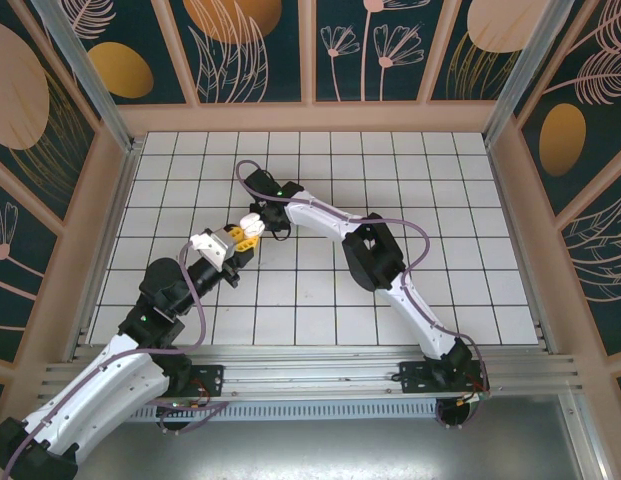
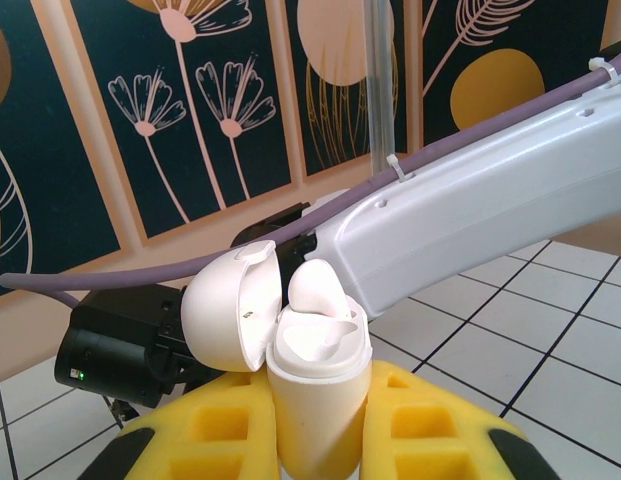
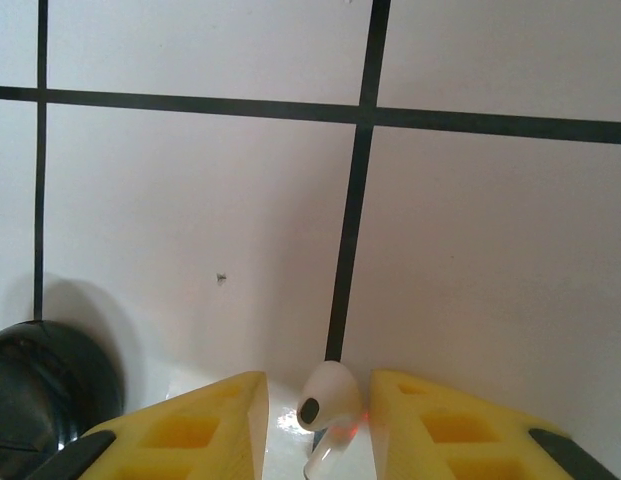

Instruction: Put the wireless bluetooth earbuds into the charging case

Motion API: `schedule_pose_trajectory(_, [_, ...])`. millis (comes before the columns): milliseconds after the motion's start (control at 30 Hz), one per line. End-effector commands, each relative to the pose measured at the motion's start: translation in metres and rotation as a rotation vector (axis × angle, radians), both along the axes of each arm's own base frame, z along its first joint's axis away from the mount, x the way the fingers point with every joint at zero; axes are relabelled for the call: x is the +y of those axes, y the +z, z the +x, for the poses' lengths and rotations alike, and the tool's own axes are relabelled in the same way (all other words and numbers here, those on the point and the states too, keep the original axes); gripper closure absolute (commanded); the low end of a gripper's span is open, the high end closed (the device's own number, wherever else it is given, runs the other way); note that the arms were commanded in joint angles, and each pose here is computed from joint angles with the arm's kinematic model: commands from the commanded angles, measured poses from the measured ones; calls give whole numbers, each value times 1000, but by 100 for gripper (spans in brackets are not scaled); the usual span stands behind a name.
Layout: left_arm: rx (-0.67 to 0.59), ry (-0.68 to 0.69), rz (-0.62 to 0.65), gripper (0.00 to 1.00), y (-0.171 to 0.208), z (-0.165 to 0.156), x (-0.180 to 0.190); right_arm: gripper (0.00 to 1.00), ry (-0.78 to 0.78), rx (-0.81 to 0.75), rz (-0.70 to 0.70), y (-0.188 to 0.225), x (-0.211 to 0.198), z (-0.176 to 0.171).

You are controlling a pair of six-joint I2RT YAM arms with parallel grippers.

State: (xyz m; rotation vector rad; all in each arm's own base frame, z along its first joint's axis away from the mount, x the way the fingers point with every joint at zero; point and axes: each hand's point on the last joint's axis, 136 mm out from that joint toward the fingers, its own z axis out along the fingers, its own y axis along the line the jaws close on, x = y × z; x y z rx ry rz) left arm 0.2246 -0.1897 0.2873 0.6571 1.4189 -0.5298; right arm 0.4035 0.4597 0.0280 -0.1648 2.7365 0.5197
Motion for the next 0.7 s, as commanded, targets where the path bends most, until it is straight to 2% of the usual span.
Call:
schedule_pose_trajectory(0, [-14,-18,0,100,1,-4,-1,69,-2,-4,-58,-25,-3,1])
schedule_pose_trajectory(200, [-12,-15,2,100,-1,-4,-1,74,21,-11,-91,-22,-7,-3])
schedule_pose_trajectory(400, [-7,-16,-5,100,-4,-3,-2,81,40,-65,-138,0,-20,-2])
schedule_pose_trajectory(667, [15,-27,-12,100,-8,-2,-5,85,57,-140,-181,34,-45,-1])
